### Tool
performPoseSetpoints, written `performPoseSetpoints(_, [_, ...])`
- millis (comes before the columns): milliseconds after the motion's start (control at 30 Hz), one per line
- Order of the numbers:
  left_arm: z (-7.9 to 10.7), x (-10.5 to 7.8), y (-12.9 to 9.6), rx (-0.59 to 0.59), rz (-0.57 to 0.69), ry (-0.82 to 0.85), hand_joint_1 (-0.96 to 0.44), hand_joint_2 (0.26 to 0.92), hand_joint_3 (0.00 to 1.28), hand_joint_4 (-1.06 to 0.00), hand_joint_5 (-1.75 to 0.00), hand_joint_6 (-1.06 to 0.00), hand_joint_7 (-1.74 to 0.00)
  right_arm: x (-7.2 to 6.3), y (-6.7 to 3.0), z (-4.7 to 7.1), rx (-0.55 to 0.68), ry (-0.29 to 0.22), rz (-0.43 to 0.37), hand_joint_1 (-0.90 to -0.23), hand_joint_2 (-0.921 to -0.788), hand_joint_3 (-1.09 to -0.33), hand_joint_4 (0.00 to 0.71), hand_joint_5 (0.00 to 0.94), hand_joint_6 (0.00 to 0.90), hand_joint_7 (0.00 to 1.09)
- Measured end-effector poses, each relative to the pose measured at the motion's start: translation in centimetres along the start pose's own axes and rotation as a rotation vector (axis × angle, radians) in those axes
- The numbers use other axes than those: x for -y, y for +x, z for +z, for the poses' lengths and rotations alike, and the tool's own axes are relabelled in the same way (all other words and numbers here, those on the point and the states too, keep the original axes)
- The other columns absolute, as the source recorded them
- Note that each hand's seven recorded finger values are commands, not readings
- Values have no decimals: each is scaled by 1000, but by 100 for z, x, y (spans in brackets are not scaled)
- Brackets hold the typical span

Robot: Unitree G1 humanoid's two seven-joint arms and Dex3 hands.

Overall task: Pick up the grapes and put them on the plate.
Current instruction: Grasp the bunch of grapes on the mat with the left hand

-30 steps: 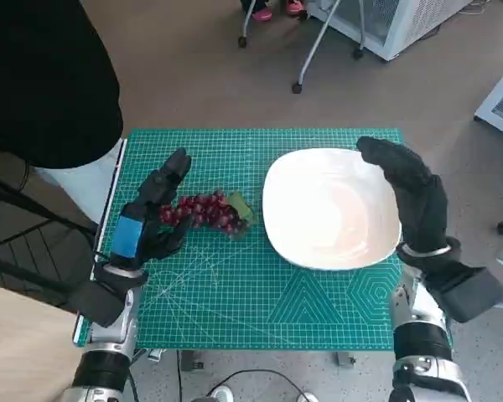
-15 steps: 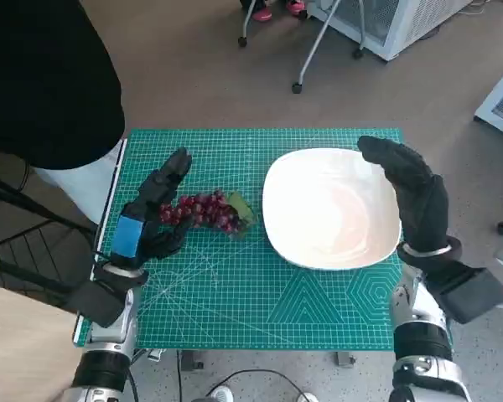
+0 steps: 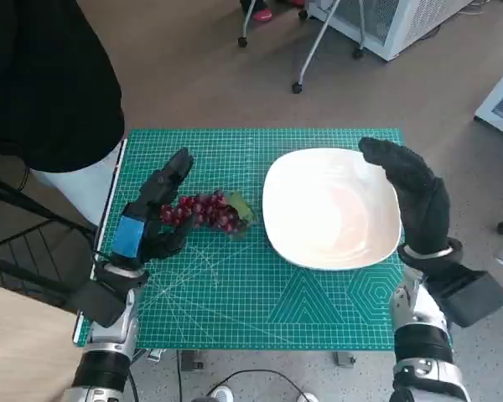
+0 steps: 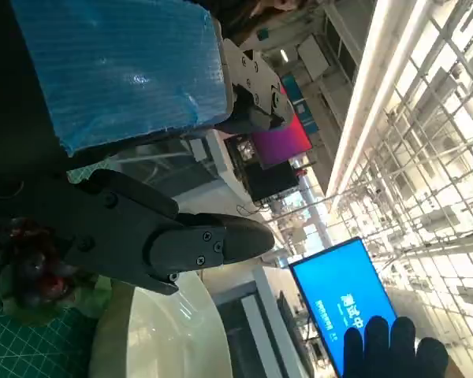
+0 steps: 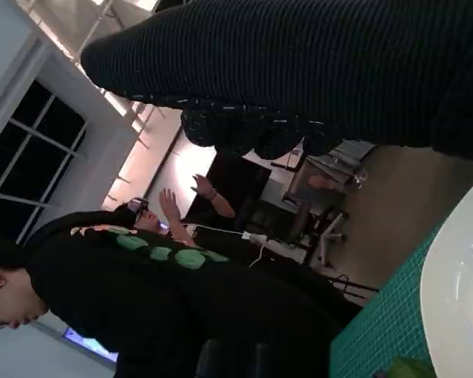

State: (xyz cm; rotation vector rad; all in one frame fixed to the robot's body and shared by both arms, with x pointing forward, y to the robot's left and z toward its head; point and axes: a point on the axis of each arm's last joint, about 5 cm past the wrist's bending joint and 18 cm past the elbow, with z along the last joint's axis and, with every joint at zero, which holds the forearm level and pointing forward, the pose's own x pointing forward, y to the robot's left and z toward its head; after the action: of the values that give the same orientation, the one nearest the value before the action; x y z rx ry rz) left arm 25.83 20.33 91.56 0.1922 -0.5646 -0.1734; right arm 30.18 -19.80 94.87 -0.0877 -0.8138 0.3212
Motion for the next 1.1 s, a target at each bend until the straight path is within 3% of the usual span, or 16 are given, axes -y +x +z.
performPoseSetpoints(567, [28,-9,32,-14,-15,44,-448,921,349,-377,0,-384,-35,-2,-10,-3,-3,0,0,-475,-921,-570,231,0,237,0])
performPoseSetpoints(767, [156,-114,139,-46,-78,278,-497,921,265,-337,-1,-338,-12,-5,-9,-4,-4,1,2,-475,-921,-571,230,0,236,0])
performPoseSetpoints(900, [269,-186,227,-71,-111,448,-524,912,133,-269,-1,-283,-4,-5,-9,-4,-5,1,2,-473,-921,-571,230,0,236,0])
performPoseSetpoints(1100, [442,-208,377,-149,-193,656,-487,835,18,-161,0,-229,0,-6,-9,-5,-5,1,2,-470,-921,-571,230,0,236,0])
